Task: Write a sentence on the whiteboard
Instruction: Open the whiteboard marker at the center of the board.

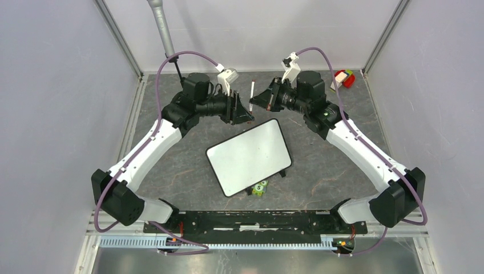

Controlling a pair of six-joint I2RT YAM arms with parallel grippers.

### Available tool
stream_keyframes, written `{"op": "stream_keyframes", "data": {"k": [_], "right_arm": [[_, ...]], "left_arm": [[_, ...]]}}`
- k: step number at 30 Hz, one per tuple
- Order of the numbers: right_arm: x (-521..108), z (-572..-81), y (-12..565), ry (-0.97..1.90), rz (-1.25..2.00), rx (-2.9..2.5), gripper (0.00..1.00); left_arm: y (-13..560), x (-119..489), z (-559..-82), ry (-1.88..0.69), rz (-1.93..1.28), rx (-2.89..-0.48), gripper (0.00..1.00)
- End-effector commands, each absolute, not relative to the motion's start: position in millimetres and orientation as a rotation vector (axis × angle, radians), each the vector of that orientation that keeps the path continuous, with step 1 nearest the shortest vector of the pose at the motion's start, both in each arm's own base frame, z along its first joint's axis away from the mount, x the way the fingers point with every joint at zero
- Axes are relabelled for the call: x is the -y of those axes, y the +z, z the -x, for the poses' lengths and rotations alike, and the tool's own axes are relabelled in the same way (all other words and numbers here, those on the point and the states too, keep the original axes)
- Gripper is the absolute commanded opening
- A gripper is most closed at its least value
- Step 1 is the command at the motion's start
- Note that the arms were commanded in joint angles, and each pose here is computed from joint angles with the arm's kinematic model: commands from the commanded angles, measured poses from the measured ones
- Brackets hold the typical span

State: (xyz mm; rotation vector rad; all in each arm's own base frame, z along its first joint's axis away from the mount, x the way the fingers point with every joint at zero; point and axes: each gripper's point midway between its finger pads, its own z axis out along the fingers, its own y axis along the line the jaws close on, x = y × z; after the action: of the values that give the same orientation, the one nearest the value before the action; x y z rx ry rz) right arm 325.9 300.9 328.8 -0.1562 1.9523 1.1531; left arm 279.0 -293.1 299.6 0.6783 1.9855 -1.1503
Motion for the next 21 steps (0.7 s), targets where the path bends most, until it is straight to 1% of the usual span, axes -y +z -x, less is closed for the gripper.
{"op": "stream_keyframes", "data": {"k": [1,3,4,6,9,10,11,12,13,14,15,16,17,19,21], "right_arm": [[-307,-324,363,1.221,0.189,-1.85,0.0],[-308,-321,365,1.243,0.195,-1.844,0.0],[-309,-321,365,1.249,0.194,-1.843,0.0],[-309,-319,366,1.258,0.198,-1.837,0.0],[-310,-317,368,1.272,0.222,-1.818,0.0],[-308,-317,370,1.272,0.239,-1.799,0.01],[-305,-318,373,1.258,0.267,-1.78,0.1],[-299,-322,374,1.226,0.287,-1.769,0.27],[-289,-327,375,1.171,0.315,-1.755,0.48],[-280,-330,380,1.111,0.355,-1.728,0.66],[-270,-332,383,1.053,0.391,-1.705,0.8],[-261,-333,390,0.97,0.455,-1.658,0.9],[-252,-334,393,0.873,0.522,-1.62,0.98],[-221,-340,396,0.59,0.596,-1.553,0.98],[-196,-341,393,0.407,0.643,-1.532,0.98]], "left_arm": [[297,299,-282,-1.18,-0.66,-1.976,0.46],[294,300,-283,-1.188,-0.662,-1.98,0.43],[292,300,-283,-1.191,-0.66,-1.985,0.39],[292,301,-282,-1.206,-0.669,-1.978,0.23],[294,300,-280,-1.205,-0.676,-1.966,0.03],[295,298,-278,-1.197,-0.688,-1.961,0.03],[296,295,-277,-1.187,-0.688,-1.962,0.03],[296,291,-275,-1.18,-0.693,-1.964,0.02],[296,286,-273,-1.173,-0.698,-1.97,0.03],[297,280,-272,-1.16,-0.707,-1.971,0.02],[296,273,-271,-1.144,-0.711,-1.983,0.02],[296,266,-270,-1.122,-0.731,-1.985,0.02],[294,259,-268,-1.096,-0.765,-1.991,0.02],[287,246,-267,-0.992,-0.834,-2.018,0.02],[277,236,-260,-0.921,-0.961,-2.03,0.02]]}}
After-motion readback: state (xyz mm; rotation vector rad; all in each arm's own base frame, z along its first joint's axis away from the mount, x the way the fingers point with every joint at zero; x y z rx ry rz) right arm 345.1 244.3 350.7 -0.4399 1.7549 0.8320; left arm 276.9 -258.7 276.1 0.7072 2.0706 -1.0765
